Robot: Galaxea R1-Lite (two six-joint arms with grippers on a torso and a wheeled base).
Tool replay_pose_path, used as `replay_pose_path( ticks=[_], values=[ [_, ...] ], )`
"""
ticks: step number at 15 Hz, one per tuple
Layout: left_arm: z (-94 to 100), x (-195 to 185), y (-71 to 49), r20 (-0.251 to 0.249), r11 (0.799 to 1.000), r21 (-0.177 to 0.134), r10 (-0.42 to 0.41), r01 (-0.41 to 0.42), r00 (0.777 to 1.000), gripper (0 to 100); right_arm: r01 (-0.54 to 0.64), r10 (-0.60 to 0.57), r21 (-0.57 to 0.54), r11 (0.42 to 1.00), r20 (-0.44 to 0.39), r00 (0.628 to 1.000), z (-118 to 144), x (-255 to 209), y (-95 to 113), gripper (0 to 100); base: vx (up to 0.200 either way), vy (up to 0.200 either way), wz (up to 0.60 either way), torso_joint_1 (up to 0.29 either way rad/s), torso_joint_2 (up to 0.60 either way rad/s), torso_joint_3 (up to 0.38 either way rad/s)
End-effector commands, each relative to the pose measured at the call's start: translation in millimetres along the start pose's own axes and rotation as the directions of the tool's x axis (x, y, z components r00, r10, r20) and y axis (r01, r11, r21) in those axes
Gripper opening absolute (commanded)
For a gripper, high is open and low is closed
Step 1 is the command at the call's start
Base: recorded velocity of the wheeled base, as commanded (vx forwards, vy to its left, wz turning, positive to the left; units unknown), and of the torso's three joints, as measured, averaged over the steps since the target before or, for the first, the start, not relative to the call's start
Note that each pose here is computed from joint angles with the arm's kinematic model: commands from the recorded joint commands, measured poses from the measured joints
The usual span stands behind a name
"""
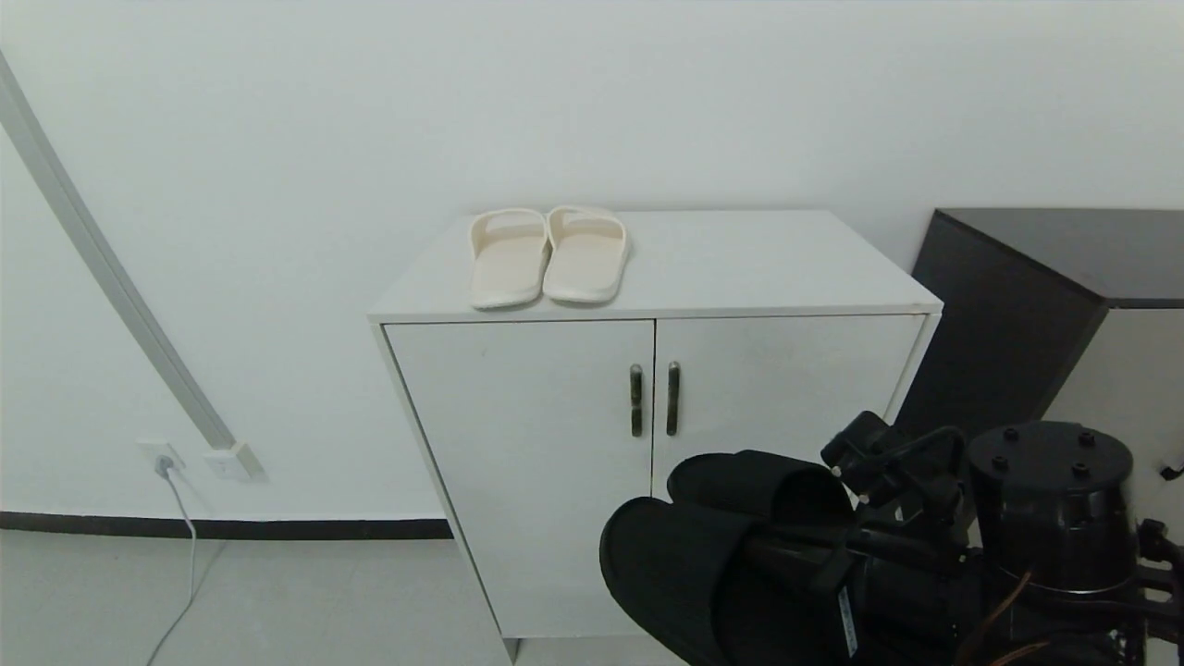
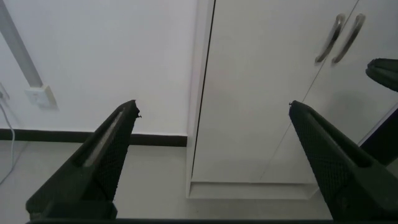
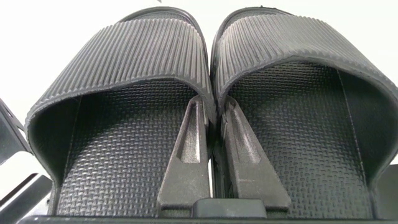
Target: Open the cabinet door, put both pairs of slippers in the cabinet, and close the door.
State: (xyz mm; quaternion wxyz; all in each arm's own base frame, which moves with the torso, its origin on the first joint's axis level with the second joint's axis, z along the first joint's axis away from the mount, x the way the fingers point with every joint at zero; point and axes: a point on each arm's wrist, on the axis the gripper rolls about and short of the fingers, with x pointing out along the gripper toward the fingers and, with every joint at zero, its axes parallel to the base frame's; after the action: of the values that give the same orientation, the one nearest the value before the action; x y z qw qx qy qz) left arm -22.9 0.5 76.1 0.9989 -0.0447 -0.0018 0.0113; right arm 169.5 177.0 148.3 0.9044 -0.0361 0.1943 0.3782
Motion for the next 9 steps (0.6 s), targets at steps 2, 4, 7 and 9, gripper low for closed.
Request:
replay_pose_path(
  ticks=[2,4,7,9],
  values=[
    [0.0,0.1,0.0,-0.001,1.0,-0.001,0.0,0.0,1.0,100,0.0,0.0,0.0,1.0,-0.004,1.0,-0.9,0.9,0.0,0,0.0,0.0,0.0,-0.168,0.5,0.315],
    [0.0,0.0,0.0,0.001,1.0,-0.001,0.0,0.0,1.0,100,0.0,0.0,0.0,1.0,-0.007,1.0,-1.8,0.7,-0.1,0,0.0,0.0,0.0,-0.166,0.49,0.337],
    [0.0,0.1,0.0,-0.001,1.0,0.0,0.0,0.0,1.0,100,-0.004,0.004,-0.002,1.0,-0.012,1.0,-3.0,0.9,0.9,0,0.0,0.0,0.0,-0.137,0.48,0.323],
    [0.0,0.1,0.0,-0.001,1.0,0.0,0.0,0.0,1.0,100,-0.007,0.007,-0.003,1.0,-0.012,1.0,-3.1,0.9,1.7,0,0.0,0.0,0.0,-0.112,0.47,0.344]
  ],
)
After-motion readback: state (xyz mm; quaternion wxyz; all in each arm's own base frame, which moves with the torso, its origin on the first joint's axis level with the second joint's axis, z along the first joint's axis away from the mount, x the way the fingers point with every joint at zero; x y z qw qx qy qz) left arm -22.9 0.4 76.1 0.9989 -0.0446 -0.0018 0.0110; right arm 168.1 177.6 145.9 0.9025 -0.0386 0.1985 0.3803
